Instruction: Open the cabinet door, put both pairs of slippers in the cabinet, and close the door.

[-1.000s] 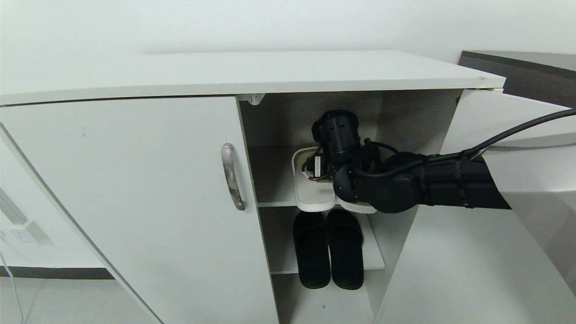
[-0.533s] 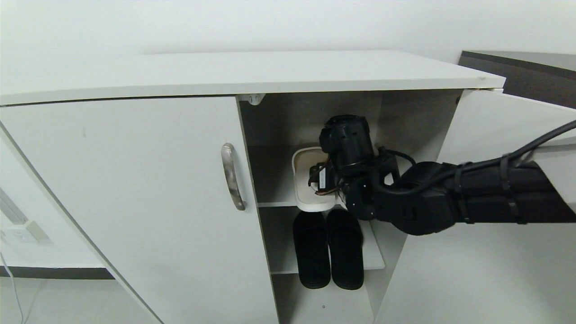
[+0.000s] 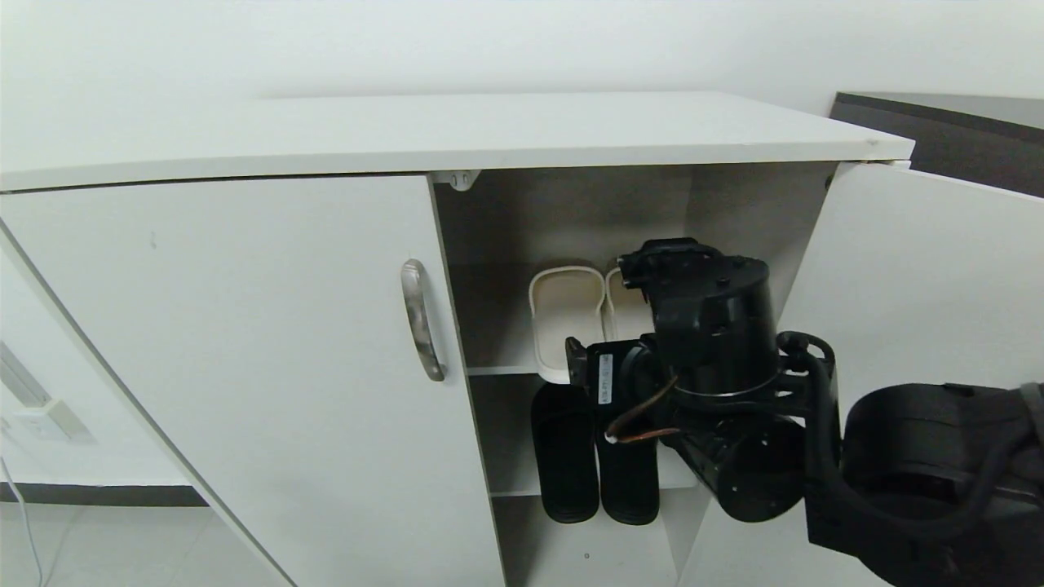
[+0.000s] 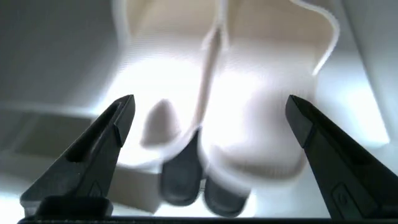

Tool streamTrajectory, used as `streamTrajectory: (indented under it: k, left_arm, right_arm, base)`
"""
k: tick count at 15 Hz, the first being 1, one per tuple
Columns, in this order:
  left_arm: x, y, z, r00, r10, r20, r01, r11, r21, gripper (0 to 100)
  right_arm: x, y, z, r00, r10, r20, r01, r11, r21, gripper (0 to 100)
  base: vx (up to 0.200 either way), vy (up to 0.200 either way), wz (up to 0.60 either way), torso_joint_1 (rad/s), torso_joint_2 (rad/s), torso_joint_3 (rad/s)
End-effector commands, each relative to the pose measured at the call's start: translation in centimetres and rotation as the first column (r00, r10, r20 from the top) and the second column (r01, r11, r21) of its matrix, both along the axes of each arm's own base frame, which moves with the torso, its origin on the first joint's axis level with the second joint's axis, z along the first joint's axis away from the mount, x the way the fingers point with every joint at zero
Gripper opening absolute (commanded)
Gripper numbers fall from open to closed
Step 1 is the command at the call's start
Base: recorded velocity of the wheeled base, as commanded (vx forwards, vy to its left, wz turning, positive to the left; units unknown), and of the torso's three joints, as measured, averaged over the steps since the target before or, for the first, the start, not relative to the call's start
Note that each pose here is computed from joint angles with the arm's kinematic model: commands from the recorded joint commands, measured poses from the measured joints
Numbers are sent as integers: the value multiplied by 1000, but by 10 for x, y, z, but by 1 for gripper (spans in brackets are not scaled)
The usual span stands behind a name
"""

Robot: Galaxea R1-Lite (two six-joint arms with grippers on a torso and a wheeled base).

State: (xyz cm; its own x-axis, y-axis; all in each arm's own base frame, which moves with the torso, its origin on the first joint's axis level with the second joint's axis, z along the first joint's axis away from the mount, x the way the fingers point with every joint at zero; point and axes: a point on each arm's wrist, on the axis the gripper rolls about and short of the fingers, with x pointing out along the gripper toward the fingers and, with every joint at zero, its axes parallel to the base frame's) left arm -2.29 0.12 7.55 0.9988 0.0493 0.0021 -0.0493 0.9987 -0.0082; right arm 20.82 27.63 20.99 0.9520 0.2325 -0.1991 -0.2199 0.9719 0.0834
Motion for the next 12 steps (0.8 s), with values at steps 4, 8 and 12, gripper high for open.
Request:
streamTrajectory:
  k: [4,8,12]
  left_arm:
    - [0,0,0,1000,1,-1,-1,1000,-1,0]
    - [0,0,0,1000,0,-2,0,1000,2,0]
    - [0,0,0,1000,0,-1,0,1000,0,0]
  right_arm:
    - [-20,-3,0,999,54,7,-54,999,-6,100]
    - [-24,1,-5,997,78,-4,-78,997,-18,0]
    - [-24,0,-5,997,77,-5,-77,997,-20,0]
  base:
    - [0,0,0,0,0,0]
    - [0,0,0,0,0,0]
    - [0,0,0,0,0,0]
